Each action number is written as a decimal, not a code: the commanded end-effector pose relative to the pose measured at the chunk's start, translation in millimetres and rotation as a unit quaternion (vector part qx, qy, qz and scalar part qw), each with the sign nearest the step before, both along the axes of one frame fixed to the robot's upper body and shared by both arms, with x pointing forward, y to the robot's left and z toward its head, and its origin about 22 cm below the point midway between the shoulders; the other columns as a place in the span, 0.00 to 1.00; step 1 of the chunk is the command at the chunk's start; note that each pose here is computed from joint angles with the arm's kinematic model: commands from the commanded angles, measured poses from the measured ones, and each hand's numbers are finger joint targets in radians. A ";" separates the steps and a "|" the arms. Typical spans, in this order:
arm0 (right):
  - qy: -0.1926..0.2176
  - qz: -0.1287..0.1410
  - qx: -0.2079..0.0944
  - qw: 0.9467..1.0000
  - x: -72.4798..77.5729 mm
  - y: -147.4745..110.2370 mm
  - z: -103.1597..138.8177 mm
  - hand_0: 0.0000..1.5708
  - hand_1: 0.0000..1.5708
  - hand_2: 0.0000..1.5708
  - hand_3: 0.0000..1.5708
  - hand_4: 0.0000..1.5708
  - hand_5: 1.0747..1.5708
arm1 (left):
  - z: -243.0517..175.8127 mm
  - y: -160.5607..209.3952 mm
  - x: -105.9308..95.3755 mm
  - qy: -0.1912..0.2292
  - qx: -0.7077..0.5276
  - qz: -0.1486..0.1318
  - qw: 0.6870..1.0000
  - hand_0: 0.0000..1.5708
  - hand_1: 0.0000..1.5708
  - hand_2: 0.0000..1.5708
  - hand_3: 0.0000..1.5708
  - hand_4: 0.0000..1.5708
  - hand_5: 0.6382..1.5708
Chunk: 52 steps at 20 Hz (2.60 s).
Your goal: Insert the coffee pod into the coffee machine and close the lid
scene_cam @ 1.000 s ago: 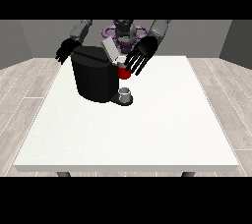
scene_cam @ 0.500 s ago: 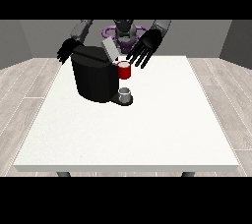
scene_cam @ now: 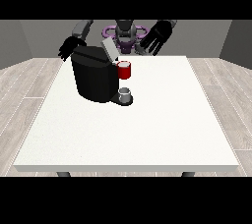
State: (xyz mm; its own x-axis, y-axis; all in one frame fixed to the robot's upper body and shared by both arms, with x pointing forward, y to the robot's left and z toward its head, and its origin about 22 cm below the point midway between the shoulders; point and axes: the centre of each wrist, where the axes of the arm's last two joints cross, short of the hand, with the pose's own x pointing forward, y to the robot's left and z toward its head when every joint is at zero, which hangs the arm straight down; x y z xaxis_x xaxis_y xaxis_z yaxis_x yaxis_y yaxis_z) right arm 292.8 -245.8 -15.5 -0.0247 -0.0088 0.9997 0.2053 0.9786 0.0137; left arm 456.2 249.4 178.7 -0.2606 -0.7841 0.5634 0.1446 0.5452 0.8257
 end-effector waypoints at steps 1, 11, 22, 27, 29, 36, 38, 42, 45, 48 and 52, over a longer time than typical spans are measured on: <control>0.037 -0.030 0.005 0.999 -17.8 -15.7 -23.4 0.00 0.00 0.00 0.00 0.28 1.00 | -34.8 -7.5 -5.7 0.032 -0.116 -0.004 0.993 0.00 0.00 0.00 0.00 0.00 1.00; 0.071 -0.042 -0.022 0.996 -55.1 -50.9 -45.5 0.00 0.00 0.00 0.00 0.28 1.00 | -165.4 -35.0 -56.1 0.135 -0.328 0.004 0.935 0.00 0.00 0.00 0.00 0.00 1.00; -0.032 0.087 -0.048 0.995 -9.5 -31.4 55.3 0.00 0.00 0.00 0.00 0.03 1.00 | -216.3 40.8 -105.5 0.129 -0.414 0.070 0.898 0.00 0.00 0.00 0.00 0.00 1.00; -0.033 0.097 -0.051 0.993 3.5 -21.3 59.0 0.00 0.00 0.00 0.00 0.00 1.00 | -219.0 0.3 -107.9 0.160 -0.445 0.036 0.880 0.00 0.00 0.00 0.00 0.02 1.00; 0.005 0.096 -0.058 0.994 11.0 -39.4 70.8 0.00 0.00 0.00 0.00 0.00 1.00 | -219.8 -14.0 -112.8 0.182 -0.432 0.035 0.883 0.00 0.00 0.00 0.00 0.00 1.00; -0.006 0.137 -0.069 0.988 18.9 1.5 67.3 0.00 0.00 0.00 0.00 0.00 1.00 | -222.2 -14.9 -138.4 0.170 -0.450 0.037 0.876 0.00 0.00 0.00 0.00 0.00 1.00; -0.030 0.144 -0.088 0.985 25.5 -24.4 76.6 0.00 0.00 0.00 0.00 0.08 1.00 | -191.6 6.1 -121.4 0.129 -0.456 0.048 0.879 0.00 0.00 0.00 0.00 0.00 1.00; -0.039 0.135 -0.064 0.988 32.7 -22.5 69.1 0.00 0.00 0.00 0.00 0.00 1.00 | -193.6 10.0 -144.5 0.131 -0.461 0.031 0.877 0.00 0.00 0.00 0.00 0.00 1.00; -0.034 0.152 -0.064 0.986 40.9 -2.8 69.4 0.00 0.00 0.00 0.00 0.00 1.00 | -187.7 11.5 -147.5 0.107 -0.459 0.038 0.881 0.00 0.00 0.00 0.00 0.00 1.00; -0.049 0.147 -0.047 0.987 49.3 -18.7 63.3 0.00 0.00 0.00 0.00 0.00 1.00 | -158.2 -6.4 -131.8 0.084 -0.451 0.038 0.888 0.00 0.00 0.00 0.00 0.00 1.00; -0.031 0.155 -0.057 0.986 62.6 -22.5 80.1 0.00 0.00 0.00 0.00 0.00 1.00 | -174.8 20.6 -156.4 0.100 -0.452 0.044 0.885 0.00 0.00 0.00 0.00 0.00 1.00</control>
State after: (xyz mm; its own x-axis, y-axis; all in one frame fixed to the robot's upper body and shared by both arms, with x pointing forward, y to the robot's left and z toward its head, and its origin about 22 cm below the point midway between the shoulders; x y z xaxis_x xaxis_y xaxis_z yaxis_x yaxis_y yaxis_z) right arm 347.3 -257.4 57.0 -0.1137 0.0867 0.9897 -0.0827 0.9919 -0.0964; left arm 313.8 254.3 4.3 -0.0524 -0.0039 0.9986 0.1738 0.9847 0.0129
